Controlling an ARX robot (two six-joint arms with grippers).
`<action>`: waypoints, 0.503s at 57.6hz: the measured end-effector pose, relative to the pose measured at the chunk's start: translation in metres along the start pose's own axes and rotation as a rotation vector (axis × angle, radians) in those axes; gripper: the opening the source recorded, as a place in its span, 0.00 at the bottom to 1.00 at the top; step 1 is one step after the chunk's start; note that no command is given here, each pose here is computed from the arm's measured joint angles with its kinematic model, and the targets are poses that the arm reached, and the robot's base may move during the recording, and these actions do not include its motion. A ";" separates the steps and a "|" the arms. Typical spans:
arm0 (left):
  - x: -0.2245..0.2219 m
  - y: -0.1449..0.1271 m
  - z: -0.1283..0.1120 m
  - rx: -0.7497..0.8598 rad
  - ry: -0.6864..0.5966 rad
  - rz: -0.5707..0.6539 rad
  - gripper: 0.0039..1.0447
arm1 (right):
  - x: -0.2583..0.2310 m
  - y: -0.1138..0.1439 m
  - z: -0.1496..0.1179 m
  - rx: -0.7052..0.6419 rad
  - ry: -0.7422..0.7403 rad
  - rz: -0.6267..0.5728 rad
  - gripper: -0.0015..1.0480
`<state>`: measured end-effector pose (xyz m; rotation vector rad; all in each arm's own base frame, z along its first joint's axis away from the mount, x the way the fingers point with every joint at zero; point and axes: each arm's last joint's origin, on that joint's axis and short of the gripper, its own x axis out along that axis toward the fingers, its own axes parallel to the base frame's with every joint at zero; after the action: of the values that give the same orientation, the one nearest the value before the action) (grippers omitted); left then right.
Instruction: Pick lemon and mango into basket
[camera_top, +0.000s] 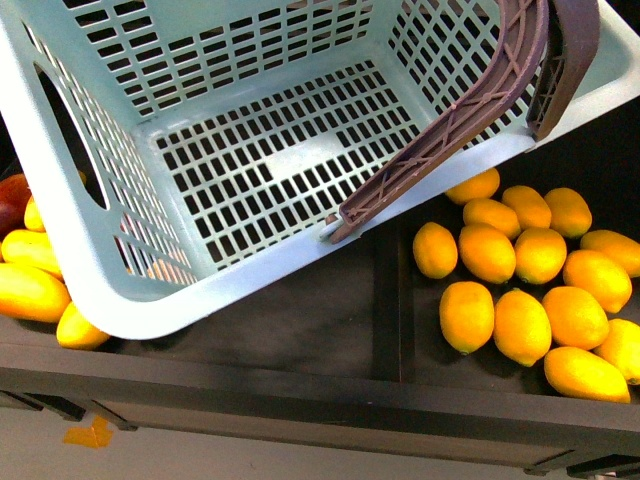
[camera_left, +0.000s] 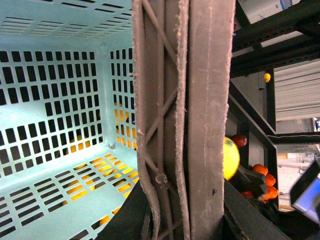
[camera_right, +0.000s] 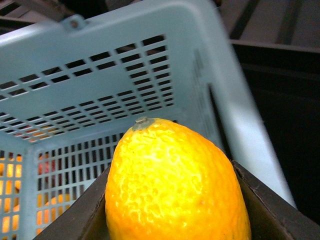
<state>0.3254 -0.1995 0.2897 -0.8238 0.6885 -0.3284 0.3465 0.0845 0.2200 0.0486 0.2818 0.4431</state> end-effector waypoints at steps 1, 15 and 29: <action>0.000 0.000 0.000 0.000 0.000 0.000 0.18 | 0.005 0.006 -0.001 0.000 0.006 0.011 0.53; 0.000 0.000 0.000 0.000 -0.003 0.002 0.18 | 0.029 0.040 -0.003 -0.024 0.020 -0.029 0.75; 0.000 0.000 0.001 0.003 -0.006 0.004 0.18 | -0.001 -0.007 0.007 0.088 -0.090 -0.388 0.91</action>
<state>0.3260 -0.1988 0.2896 -0.8201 0.6837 -0.3230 0.3502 0.0783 0.2259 0.0979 0.2157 0.0429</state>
